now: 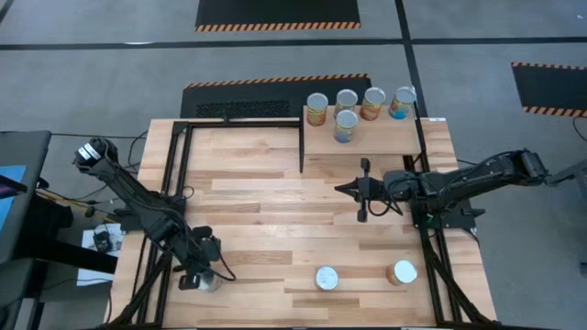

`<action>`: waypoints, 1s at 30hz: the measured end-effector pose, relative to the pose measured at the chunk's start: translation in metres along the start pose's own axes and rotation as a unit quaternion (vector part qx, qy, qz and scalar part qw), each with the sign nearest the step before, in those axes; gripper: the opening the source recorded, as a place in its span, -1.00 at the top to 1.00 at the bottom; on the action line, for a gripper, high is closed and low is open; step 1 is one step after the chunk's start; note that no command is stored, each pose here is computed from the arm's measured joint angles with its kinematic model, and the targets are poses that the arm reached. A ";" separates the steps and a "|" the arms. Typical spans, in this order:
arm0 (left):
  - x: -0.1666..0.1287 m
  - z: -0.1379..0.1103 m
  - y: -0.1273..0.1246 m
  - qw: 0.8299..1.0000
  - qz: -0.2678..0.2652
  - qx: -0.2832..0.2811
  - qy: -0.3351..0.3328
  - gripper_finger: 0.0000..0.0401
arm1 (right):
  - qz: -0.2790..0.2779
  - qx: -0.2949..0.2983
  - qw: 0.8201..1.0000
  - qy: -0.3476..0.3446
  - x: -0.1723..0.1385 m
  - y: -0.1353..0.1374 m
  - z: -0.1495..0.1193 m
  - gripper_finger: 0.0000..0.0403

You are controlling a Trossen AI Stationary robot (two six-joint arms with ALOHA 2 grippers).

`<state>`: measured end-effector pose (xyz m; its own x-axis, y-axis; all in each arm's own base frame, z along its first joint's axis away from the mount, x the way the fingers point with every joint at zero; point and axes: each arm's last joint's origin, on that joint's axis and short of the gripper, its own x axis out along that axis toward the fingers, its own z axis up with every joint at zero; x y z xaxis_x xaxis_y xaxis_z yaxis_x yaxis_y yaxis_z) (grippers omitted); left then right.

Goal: Pick and place cans onto a shelf
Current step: Move the canned tomatoes to the center of the table

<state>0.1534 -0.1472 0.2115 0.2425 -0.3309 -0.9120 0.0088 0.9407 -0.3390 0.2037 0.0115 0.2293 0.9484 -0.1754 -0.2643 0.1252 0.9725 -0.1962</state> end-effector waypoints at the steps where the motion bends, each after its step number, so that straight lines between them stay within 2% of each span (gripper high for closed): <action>1: 0.000 0.000 0.000 1.000 0.001 0.006 0.000 0.76 | 0.000 0.000 1.000 0.000 0.000 0.000 0.000 0.93; 4: -0.001 0.003 0.003 1.000 0.000 0.018 0.000 0.95 | 0.000 0.000 1.000 0.000 0.000 0.000 0.000 0.92; 7: -0.004 0.007 0.008 0.999 0.005 0.036 -0.016 0.97 | 0.000 0.000 1.000 0.000 0.000 0.000 0.000 0.93; 10: -0.009 0.014 0.019 0.997 0.033 0.045 -0.050 1.00 | 0.000 0.000 1.000 0.000 0.000 0.000 0.000 0.94; 16: -0.020 0.043 0.059 0.988 0.103 -0.010 -0.116 1.00 | 0.000 0.000 1.000 -0.001 0.000 0.000 0.000 0.93; 23: -0.033 0.082 0.105 0.966 0.132 -0.033 -0.220 1.00 | 0.000 -0.004 1.000 -0.001 0.000 0.000 0.000 0.94; 30: -0.041 0.101 0.155 0.949 0.165 -0.080 -0.256 1.00 | 0.000 -0.006 1.000 -0.001 0.000 0.000 0.000 0.93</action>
<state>0.2424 0.0199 0.2194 0.6459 0.0973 -0.7572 -0.2873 0.9499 -0.1230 0.2033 0.0114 0.2297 0.9488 -0.1757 -0.2625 0.1222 0.9705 -0.2080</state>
